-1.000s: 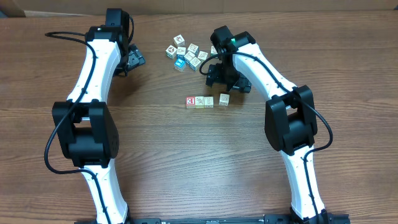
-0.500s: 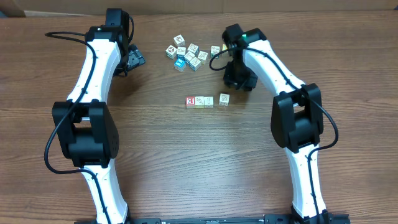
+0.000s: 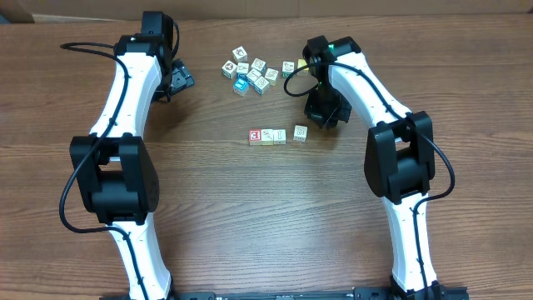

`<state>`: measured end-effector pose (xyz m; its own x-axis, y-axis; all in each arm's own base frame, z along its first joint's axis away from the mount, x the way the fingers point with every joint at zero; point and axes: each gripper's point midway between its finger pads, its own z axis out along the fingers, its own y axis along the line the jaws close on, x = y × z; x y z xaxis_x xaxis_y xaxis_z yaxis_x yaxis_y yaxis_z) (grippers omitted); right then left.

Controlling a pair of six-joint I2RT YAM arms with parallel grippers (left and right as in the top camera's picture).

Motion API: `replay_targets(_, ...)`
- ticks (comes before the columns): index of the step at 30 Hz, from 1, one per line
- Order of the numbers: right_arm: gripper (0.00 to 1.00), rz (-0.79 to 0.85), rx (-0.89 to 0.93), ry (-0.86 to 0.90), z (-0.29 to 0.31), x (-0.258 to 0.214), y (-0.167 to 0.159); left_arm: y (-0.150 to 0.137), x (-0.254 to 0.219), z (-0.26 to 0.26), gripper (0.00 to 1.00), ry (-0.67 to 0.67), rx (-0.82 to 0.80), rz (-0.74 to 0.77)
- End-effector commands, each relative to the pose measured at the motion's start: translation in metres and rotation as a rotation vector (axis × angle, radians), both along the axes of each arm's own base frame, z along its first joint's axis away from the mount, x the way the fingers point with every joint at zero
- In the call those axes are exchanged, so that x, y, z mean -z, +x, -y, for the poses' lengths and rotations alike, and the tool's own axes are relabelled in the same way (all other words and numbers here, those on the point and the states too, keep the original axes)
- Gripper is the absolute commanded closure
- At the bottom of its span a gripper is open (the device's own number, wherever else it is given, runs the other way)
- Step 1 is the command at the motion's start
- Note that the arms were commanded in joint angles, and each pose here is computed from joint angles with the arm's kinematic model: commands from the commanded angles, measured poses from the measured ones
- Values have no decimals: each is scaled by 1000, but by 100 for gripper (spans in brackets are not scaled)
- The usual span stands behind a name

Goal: Form a horizontal line
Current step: 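Open the right gripper and release the B block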

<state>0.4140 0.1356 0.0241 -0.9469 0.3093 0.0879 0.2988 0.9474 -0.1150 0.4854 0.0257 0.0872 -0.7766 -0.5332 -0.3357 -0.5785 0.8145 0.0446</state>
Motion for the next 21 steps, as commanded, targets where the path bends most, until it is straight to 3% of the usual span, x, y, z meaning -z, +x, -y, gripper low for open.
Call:
replay_targets(1,91,-2,-15,-7,-2,-5,-4,5,1,2,0,-3,8,5)
replay_targets(21,91,-23,-206,64,-40,-4,-17,5,1,2,0,-3,8,5)
